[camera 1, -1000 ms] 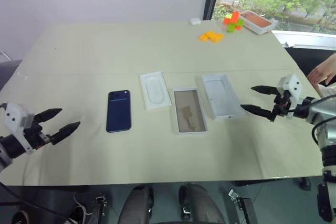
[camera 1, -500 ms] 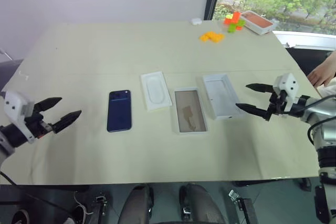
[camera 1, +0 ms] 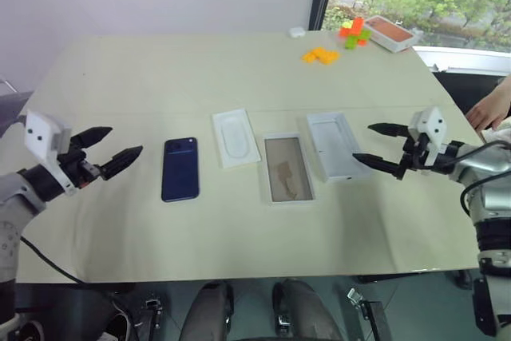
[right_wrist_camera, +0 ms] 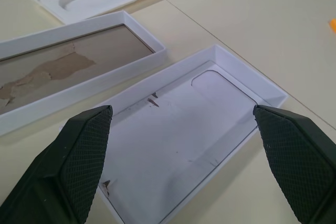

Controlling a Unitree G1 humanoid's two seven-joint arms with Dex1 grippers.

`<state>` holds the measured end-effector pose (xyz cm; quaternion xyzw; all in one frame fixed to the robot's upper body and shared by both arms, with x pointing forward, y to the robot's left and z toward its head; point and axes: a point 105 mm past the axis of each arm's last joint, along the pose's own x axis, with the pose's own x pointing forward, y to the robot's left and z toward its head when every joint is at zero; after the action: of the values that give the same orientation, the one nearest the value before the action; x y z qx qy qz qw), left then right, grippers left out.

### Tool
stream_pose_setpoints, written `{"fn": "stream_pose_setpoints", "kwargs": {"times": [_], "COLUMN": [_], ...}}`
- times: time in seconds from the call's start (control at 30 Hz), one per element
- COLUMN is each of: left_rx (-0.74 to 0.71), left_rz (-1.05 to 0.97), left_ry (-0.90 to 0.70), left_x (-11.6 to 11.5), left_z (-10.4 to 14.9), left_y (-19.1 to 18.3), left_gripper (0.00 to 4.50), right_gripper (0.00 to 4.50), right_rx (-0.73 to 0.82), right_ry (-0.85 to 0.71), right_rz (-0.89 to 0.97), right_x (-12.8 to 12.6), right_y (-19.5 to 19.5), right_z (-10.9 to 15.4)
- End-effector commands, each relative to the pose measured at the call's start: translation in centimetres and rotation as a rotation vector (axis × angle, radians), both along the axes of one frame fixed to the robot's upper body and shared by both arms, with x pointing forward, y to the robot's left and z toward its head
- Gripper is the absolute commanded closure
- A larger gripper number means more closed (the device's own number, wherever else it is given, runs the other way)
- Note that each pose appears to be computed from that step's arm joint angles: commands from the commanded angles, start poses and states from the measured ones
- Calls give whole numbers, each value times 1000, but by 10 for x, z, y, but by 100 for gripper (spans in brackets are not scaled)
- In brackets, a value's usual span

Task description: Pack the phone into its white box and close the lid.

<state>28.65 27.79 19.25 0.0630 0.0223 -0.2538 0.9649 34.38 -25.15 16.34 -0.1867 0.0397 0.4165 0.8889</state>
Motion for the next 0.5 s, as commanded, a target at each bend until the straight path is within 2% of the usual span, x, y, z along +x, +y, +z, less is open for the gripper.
{"fn": "stream_pose_setpoints", "kwargs": {"times": [0.03, 0.23, 0.5], "left_rx": [-9, -92, -388], "left_rz": [12, 20, 19], "left_ry": [-9, 65, 190], "left_x": [1, 12, 28], "left_z": [1, -11, -16], "left_y": [-1, -19, -70], "left_gripper": [0, 0, 0], "right_gripper": [1, 1, 1], "right_rx": [-4, -29, -30], "right_ry": [-74, -111, -116], "right_rz": [28, 79, 118], "right_x": [4, 7, 12], "right_y": [10, 27, 55], "right_z": [18, 27, 36]}}
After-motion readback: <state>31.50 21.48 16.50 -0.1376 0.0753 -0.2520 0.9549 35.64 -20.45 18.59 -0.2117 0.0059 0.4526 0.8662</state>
